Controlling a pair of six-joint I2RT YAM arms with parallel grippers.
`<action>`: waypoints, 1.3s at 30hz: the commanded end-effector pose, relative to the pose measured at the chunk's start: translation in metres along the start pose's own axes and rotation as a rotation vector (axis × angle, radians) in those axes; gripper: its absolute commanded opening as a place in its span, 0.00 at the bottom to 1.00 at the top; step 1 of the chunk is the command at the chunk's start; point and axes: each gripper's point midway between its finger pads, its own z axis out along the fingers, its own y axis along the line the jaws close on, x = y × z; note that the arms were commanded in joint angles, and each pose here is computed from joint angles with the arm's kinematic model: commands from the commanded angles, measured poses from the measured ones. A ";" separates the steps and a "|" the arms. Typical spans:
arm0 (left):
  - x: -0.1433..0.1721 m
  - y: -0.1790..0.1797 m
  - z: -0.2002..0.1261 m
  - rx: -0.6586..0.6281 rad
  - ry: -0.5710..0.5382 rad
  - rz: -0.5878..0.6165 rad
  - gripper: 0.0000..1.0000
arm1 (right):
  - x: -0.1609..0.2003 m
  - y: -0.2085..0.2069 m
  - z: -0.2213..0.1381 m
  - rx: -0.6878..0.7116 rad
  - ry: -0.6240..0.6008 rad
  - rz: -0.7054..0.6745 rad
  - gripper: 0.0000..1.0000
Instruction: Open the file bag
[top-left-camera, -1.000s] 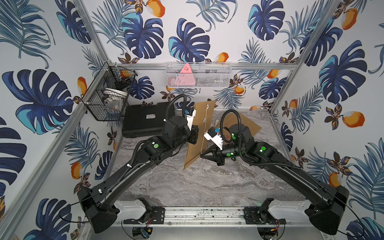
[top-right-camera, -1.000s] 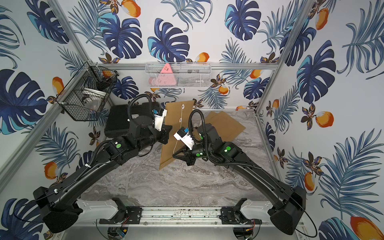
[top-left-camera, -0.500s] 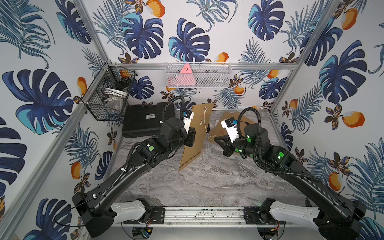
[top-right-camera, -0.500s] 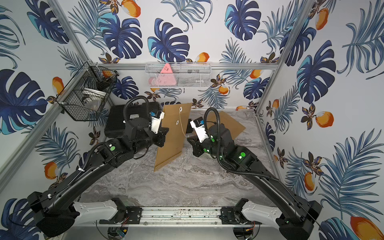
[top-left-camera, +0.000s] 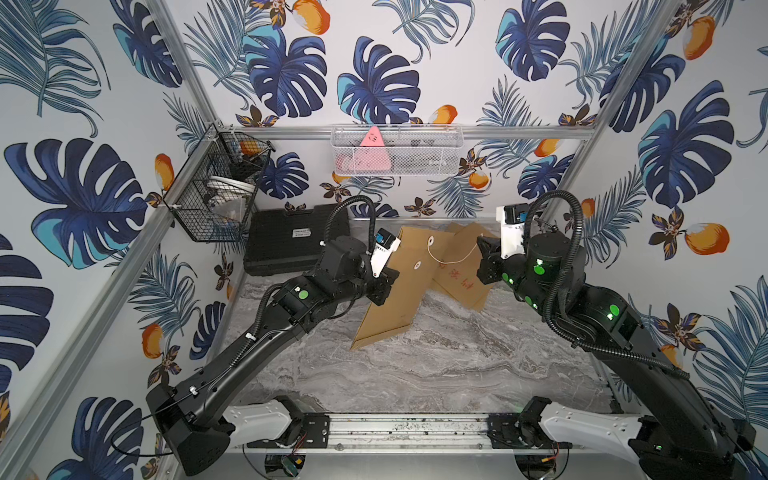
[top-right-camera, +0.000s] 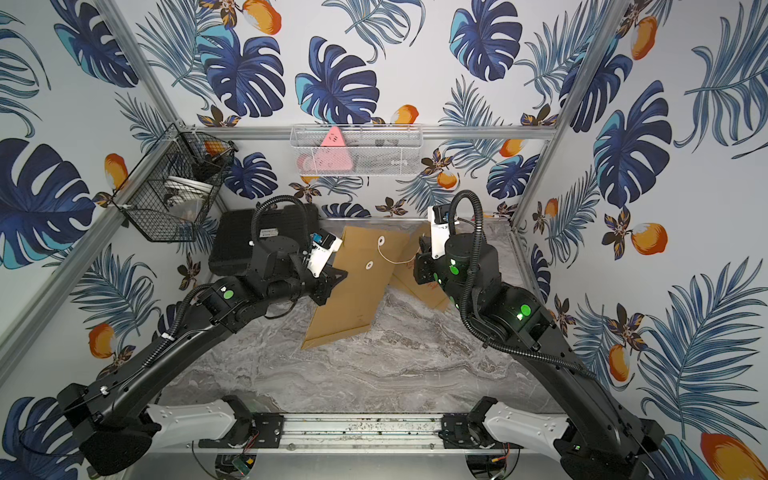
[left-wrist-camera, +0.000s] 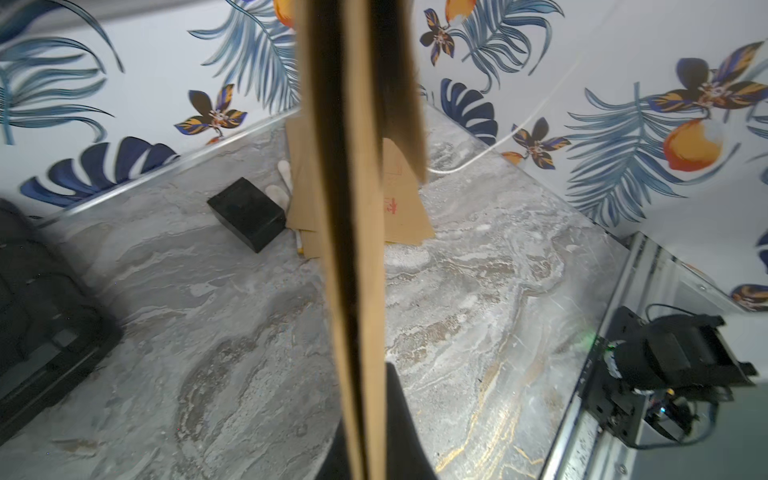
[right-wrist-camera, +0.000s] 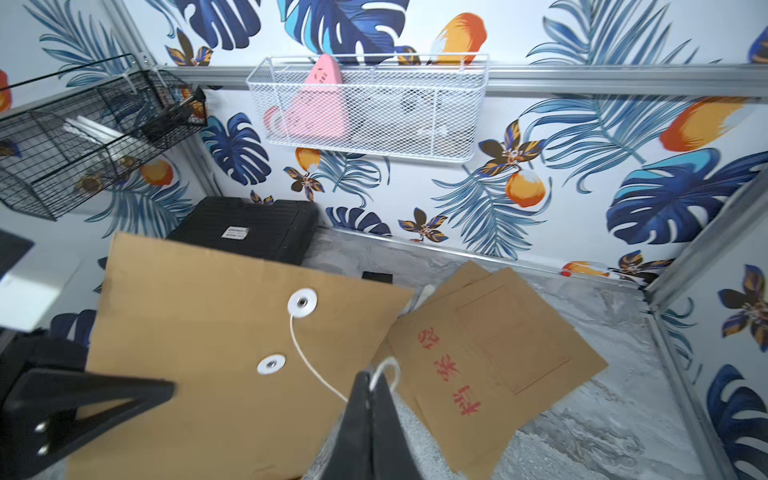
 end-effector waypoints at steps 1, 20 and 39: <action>-0.013 -0.022 -0.004 0.184 -0.068 0.017 0.00 | -0.007 -0.017 -0.003 0.082 0.008 -0.022 0.00; -0.001 -0.009 0.004 0.289 -0.021 -0.043 0.00 | -0.092 0.001 0.004 0.009 -0.123 -0.042 0.00; 0.013 -0.013 -0.003 0.301 0.032 -0.036 0.00 | -0.111 -0.042 0.074 0.003 -0.069 0.054 0.00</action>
